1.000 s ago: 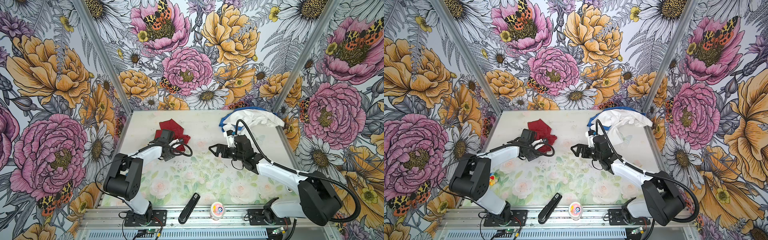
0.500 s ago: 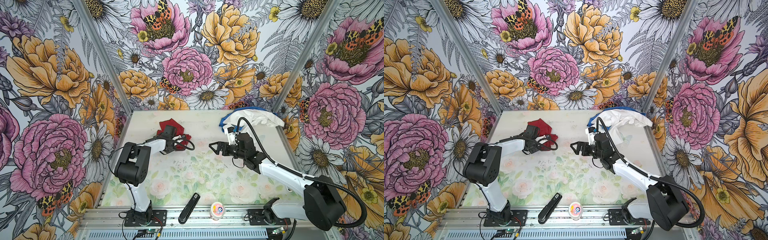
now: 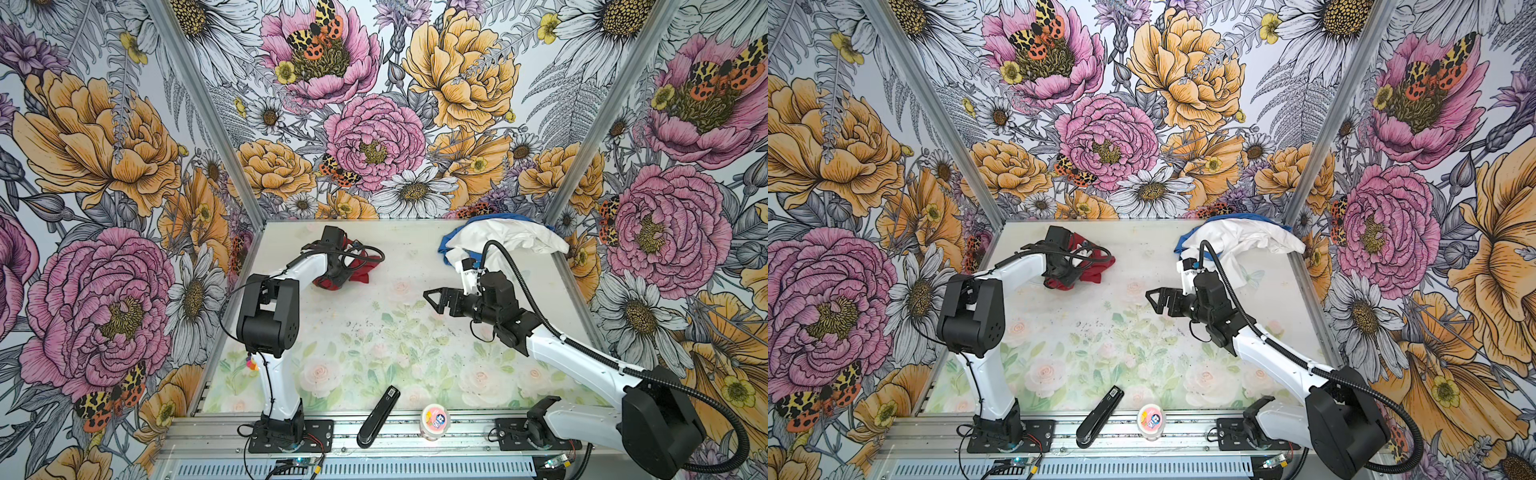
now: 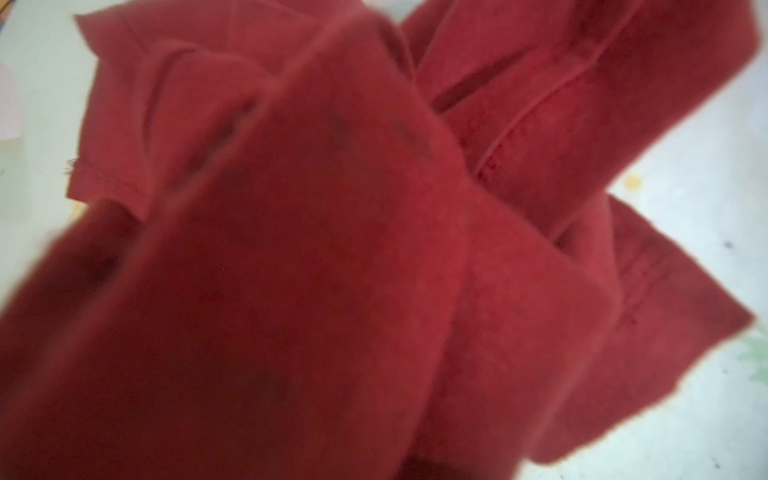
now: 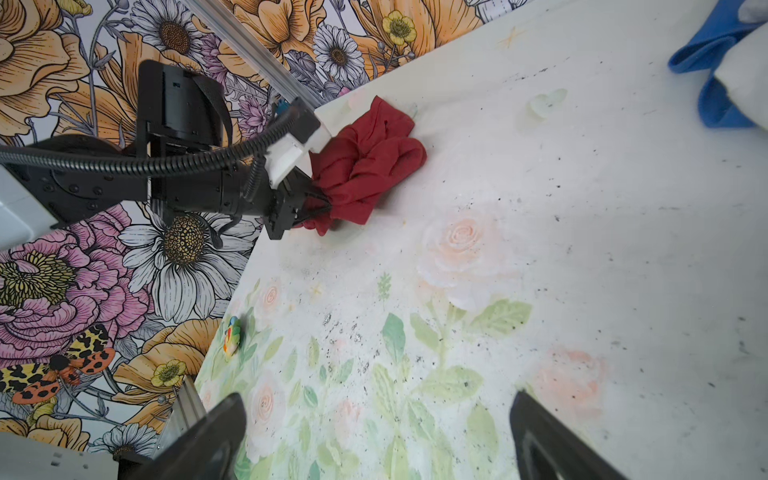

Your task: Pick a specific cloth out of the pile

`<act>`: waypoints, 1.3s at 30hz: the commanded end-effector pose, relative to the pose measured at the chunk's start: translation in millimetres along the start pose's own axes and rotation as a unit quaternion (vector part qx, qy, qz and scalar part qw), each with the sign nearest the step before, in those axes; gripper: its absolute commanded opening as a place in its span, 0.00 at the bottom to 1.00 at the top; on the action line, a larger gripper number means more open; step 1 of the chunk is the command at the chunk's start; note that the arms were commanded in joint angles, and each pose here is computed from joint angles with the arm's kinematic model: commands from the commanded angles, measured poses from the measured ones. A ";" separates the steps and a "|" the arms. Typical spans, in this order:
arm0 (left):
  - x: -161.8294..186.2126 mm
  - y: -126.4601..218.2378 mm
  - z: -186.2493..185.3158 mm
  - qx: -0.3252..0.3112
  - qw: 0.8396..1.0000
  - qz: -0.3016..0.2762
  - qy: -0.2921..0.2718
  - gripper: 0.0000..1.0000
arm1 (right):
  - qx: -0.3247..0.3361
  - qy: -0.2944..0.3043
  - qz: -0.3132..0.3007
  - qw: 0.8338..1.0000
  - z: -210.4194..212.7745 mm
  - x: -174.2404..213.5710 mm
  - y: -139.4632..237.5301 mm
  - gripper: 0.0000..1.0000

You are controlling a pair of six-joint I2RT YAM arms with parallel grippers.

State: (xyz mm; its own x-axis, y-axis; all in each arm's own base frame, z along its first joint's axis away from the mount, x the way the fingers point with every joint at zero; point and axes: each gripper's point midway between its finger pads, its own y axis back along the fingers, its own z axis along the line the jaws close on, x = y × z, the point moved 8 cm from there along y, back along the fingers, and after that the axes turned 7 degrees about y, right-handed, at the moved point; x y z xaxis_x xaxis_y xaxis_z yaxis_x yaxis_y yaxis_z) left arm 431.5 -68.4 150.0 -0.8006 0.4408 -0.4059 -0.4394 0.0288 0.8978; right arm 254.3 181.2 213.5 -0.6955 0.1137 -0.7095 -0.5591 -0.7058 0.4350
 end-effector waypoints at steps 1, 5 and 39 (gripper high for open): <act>4.3 21.8 32.2 0.014 0.984 0.033 0.177 0.00 | 0.001 0.004 -0.010 1.000 3.3 -1.1 5.7 0.99; 10.7 46.8 54.6 0.031 0.964 0.018 0.264 0.00 | 0.000 0.006 -0.011 1.000 4.3 -1.3 7.0 0.99; 1.3 71.5 69.8 0.012 0.903 -0.069 0.423 0.00 | 0.006 -0.003 -0.005 1.000 0.8 5.4 9.0 0.99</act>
State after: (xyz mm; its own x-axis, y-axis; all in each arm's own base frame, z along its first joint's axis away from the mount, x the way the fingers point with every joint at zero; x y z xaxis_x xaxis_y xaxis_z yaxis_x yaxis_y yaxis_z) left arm 417.1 23.0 243.6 -0.7212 -0.4042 -0.5626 -0.5588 -0.1405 0.8173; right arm 247.6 176.7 211.7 -0.7023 0.1200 -0.7017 -0.5613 -0.6996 0.4421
